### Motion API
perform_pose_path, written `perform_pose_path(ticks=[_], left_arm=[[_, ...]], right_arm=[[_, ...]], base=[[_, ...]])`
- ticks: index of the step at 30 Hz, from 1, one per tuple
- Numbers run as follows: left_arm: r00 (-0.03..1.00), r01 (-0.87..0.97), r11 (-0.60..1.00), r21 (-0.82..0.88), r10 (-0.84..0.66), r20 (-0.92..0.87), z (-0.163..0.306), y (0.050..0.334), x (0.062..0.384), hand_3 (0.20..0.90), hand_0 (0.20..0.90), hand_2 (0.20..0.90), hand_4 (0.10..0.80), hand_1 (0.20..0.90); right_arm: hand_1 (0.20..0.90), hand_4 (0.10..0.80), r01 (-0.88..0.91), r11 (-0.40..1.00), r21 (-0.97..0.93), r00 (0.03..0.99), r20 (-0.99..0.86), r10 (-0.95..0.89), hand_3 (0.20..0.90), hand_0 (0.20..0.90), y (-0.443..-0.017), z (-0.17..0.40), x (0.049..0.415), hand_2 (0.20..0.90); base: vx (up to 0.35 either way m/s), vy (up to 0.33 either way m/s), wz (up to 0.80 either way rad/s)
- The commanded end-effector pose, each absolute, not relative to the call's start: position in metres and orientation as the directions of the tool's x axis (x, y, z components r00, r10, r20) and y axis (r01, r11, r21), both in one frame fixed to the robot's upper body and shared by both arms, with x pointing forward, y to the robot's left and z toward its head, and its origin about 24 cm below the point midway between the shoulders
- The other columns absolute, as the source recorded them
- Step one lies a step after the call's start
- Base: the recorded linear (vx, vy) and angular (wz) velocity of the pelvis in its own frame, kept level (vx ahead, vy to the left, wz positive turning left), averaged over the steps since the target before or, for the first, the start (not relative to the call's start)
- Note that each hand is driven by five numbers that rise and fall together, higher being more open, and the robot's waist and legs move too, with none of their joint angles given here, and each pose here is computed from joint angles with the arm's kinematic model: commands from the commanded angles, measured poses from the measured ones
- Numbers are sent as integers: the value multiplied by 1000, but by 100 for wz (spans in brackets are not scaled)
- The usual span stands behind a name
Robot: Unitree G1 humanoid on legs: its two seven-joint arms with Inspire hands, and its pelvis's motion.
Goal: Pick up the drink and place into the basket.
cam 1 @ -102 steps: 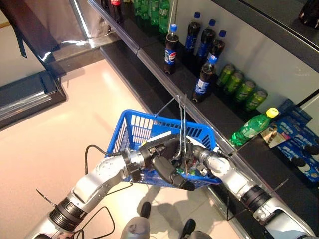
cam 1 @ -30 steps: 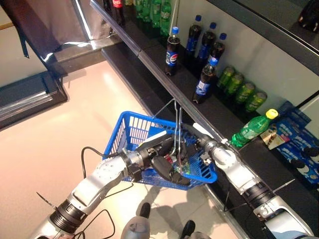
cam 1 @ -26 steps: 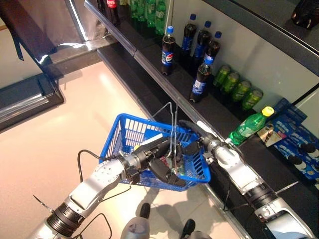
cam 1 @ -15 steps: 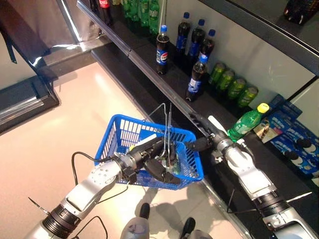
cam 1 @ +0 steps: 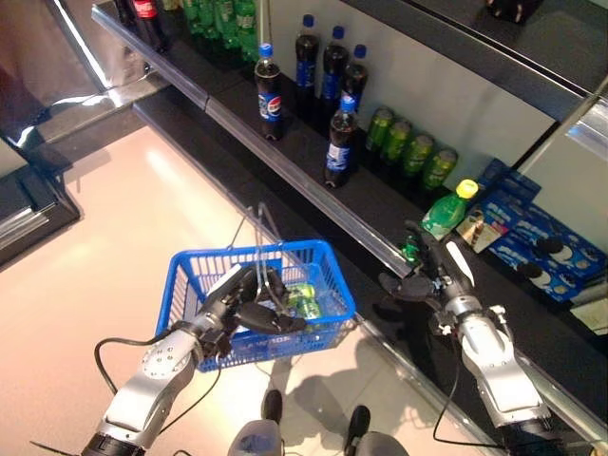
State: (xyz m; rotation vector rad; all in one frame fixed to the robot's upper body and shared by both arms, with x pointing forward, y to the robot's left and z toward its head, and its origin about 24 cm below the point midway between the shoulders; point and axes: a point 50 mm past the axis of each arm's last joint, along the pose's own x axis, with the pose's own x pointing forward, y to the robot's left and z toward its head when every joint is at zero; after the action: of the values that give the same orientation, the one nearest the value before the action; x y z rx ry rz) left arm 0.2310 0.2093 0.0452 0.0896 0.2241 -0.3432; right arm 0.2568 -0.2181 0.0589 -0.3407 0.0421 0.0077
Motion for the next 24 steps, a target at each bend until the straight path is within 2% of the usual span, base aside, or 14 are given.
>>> perform_pose_path(ticks=[1,9,18,24], left_arm=[[763,309,936,168,-349,545,174,200,242,200,300,300,100,300],[908,181,983,-19,-159,388,123,224,248,200,300,300,100,300],[962,57,991,-120,-22,272,87,246,241,200,300,300,100,300],[991,-36,978,-205,61,118,48,259,232,200,300,300,100,300]], right_arm=[[900,800,27,954,-300,995,102,4,900,900,-222,74,254,900],[900,800,151,974,-168,987,-25,-157,900,900,-236,31,236,900],[900,800,251,965,-74,957,-132,-259,900,900,-248,-2,216,900],[900,800,321,946,41,916,-267,-299,900,900,-257,-35,195,900]], base=[[-9,3,-10],[-8,1,-13],[-11,5,-20],[-12,5,-23]])
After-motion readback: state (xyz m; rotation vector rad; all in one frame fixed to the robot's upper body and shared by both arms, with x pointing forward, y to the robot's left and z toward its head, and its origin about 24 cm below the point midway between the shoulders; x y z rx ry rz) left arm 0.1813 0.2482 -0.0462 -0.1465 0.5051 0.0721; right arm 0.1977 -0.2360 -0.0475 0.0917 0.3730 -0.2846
